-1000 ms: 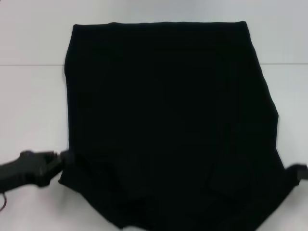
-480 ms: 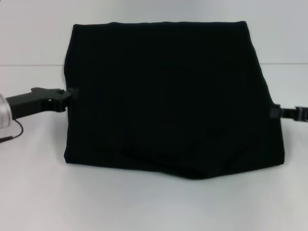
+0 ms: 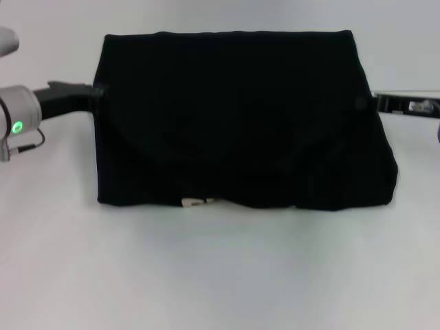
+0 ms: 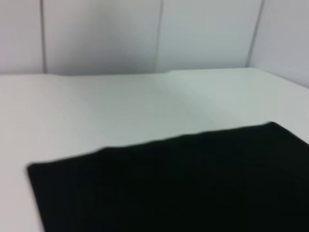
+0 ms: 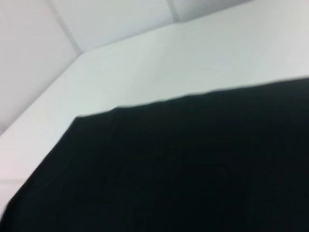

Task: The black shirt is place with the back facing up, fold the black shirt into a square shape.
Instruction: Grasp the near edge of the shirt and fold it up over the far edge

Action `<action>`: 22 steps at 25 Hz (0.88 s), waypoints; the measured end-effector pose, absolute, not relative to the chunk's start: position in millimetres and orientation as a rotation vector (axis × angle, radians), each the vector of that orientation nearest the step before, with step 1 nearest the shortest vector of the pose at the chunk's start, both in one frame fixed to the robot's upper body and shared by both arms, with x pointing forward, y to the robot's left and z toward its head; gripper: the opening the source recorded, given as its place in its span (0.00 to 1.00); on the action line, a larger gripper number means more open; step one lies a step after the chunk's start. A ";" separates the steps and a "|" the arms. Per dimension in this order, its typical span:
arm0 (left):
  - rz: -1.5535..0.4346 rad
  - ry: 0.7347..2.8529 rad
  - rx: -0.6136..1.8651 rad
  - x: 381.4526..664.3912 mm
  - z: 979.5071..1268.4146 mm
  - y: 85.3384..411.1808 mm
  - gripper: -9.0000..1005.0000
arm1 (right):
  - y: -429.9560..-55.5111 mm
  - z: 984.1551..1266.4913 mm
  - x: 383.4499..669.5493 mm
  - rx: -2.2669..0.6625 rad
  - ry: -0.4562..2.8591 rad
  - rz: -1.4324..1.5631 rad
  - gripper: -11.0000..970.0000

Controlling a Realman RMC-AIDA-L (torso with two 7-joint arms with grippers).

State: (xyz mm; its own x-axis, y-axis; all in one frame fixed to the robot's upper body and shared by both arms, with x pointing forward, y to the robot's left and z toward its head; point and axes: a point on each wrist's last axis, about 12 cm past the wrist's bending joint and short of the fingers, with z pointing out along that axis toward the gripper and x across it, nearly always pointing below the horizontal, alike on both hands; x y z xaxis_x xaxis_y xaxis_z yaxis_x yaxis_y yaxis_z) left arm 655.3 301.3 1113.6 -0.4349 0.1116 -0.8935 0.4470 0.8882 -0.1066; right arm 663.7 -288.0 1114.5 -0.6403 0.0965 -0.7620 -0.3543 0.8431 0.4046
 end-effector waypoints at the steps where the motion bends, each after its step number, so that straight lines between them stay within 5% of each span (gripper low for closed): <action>1: -0.378 2.000 0.401 659.4 1116.4 300.8 0.06 | -286.0 1116.9 669.1 -0.175 2.161 0.646 0.04; 12: -0.221 1.950 0.425 692.7 1142.5 283.9 0.06 | -282.4 1141.2 694.3 -0.127 2.087 0.556 0.04; 22: -0.137 1.944 0.372 692.9 1127.1 281.3 0.07 | -277.1 1122.9 692.8 -0.081 2.117 0.480 0.05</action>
